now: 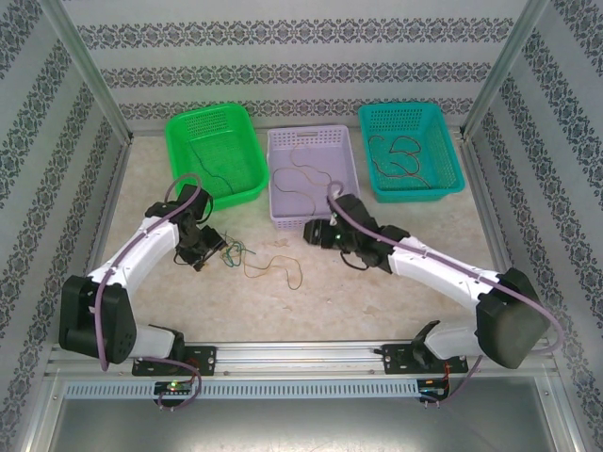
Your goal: Untangle the cables
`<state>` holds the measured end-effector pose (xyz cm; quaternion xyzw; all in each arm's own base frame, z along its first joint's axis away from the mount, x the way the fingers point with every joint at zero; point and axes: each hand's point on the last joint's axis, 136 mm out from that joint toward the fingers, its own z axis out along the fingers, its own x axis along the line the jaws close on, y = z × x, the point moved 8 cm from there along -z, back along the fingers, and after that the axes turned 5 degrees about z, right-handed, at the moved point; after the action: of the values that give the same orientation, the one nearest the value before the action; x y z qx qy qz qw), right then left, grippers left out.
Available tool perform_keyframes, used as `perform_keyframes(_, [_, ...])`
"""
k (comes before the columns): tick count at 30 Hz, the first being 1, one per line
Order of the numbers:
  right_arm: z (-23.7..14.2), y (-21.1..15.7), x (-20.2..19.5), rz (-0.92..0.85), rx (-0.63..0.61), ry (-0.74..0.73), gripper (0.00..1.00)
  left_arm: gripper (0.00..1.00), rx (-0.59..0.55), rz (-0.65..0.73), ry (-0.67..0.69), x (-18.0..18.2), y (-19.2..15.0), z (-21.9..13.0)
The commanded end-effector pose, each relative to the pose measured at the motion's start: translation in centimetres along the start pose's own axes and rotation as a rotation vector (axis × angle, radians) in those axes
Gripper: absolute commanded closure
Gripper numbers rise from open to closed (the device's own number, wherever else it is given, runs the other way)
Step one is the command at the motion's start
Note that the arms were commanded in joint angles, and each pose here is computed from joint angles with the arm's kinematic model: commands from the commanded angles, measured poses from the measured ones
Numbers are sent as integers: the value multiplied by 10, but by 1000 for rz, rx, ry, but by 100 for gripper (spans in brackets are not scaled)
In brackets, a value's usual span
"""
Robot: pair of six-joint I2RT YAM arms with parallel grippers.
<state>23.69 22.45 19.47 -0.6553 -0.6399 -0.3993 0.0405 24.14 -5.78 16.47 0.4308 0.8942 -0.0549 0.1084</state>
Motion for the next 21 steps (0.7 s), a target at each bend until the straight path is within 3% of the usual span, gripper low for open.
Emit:
perform_keyframes(1, [16,-40,11,-168,208,94,50,55,46,72,-31,-7,7,18])
perform_keyframes(6, [50,-72,25,-338,332,32,51,57,65,89,-19,-4,7,33])
perform_keyframes(16, [83,-75,48,-713,263,-186,42,63,48,83,-8,1,8,45])
perform_keyframes(21, [99,-88,50,-893,309,-216,40,67,16,99,-22,-1,13,50])
